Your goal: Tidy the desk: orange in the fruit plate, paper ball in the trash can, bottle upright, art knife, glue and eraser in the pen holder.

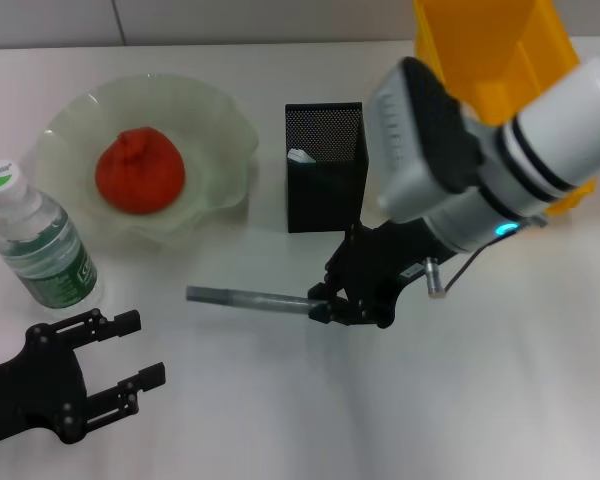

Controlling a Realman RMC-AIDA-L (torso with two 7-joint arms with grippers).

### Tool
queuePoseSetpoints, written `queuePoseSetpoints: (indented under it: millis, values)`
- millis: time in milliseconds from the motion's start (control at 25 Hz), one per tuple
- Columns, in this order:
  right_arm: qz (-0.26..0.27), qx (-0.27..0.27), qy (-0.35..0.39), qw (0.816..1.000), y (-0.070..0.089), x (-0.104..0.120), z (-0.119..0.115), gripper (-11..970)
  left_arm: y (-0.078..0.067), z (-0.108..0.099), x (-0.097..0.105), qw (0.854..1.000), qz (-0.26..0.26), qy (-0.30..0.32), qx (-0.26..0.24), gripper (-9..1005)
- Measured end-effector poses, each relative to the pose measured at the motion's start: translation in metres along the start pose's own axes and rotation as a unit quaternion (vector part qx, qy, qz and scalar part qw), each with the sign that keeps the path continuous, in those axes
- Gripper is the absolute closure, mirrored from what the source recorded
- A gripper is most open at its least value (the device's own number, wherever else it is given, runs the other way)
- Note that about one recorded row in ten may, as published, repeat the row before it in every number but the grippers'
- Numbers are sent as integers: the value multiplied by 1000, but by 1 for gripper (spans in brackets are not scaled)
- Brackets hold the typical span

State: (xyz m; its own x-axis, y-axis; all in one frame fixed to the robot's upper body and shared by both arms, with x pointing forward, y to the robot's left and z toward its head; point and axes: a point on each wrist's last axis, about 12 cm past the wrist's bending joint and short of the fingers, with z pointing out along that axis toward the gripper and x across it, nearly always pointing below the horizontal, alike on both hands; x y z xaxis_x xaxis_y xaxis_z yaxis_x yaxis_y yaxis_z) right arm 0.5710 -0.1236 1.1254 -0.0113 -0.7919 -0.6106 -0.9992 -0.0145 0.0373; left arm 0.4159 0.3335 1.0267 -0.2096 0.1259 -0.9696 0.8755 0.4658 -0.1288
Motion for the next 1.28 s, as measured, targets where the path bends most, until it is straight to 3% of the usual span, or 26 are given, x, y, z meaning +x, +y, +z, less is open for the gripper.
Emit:
queuePoseSetpoints:
  millis: [360, 680, 880, 1120, 1280]
  values:
    - [22, 5, -142, 990, 19, 39, -26, 812, -2, 4, 0, 1000, -4, -8, -1, 353]
    - [12, 34, -203, 979, 35, 71, -28, 812, -1, 10, -1, 1000, 4, -17, -6, 353]
    - [-63, 105, -276, 953, 43, 81, -36, 816, -1, 13, -2, 1000, 5, -21, -5, 353]
    - [-156, 211, -285, 922, 36, 90, -36, 816, 2, 20, -4, 999, 21, -23, -6, 353]
    - [-237, 290, -287, 882, 34, 90, -44, 816, 5, 25, -7, 999, 28, -25, -2, 353]
